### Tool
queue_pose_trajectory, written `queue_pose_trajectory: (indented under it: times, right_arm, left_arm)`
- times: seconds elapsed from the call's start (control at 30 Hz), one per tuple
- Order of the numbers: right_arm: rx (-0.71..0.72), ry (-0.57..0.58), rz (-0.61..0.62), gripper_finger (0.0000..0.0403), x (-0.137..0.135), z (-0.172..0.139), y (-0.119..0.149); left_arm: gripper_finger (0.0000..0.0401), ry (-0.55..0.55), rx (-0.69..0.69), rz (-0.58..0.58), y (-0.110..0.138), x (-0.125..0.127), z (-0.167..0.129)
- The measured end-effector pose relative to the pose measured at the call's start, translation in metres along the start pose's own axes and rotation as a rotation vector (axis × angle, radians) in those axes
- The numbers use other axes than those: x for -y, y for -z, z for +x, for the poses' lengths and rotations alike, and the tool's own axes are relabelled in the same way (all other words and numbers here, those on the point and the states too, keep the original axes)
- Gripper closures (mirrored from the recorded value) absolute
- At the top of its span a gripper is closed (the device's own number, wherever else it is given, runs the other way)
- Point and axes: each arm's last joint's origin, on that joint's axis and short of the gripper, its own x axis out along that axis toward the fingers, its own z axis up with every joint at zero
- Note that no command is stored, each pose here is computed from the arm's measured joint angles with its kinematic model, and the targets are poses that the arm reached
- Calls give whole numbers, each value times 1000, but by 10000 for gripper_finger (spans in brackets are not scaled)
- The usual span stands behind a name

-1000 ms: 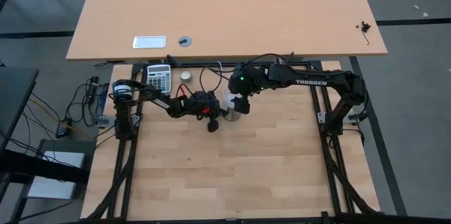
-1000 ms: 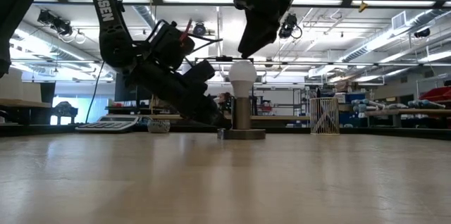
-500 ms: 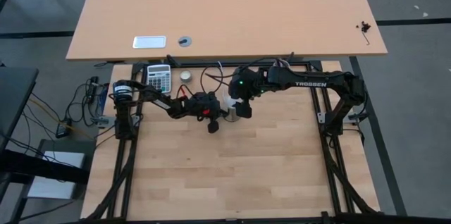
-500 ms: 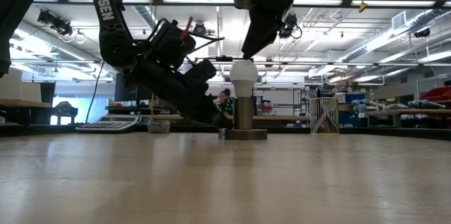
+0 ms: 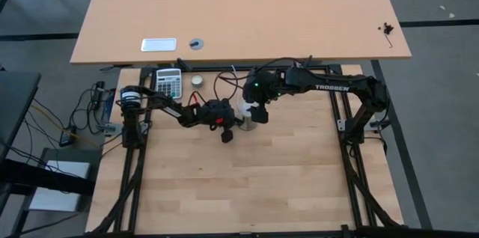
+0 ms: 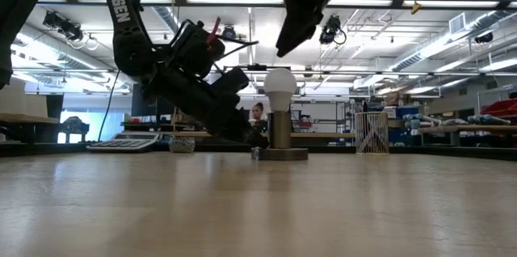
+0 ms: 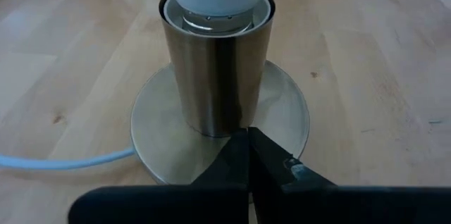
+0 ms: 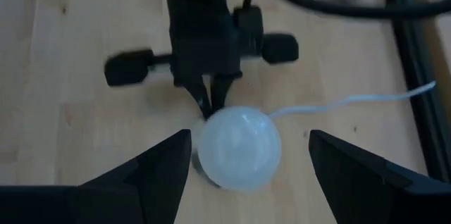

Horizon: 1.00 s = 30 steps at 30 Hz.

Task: Screw lightbulb
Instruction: Insert the lightbulb into the lamp

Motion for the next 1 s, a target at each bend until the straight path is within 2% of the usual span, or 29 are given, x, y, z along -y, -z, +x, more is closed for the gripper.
queue_pose_trajectory:
  times: [0.37, 0.6, 1.0]
  right_arm:
    - [-80, -14, 11, 107, -3, 0, 8]
    - [-123, -21, 5, 109, -5, 0, 12]
    - [-176, -46, -111, 130, -12, 17, 27]
  left_arm:
    - [399, 30, 17, 17, -4, 11, 24]
    - [399, 45, 19, 22, -8, 16, 27]
    - [399, 47, 16, 21, -8, 16, 27]
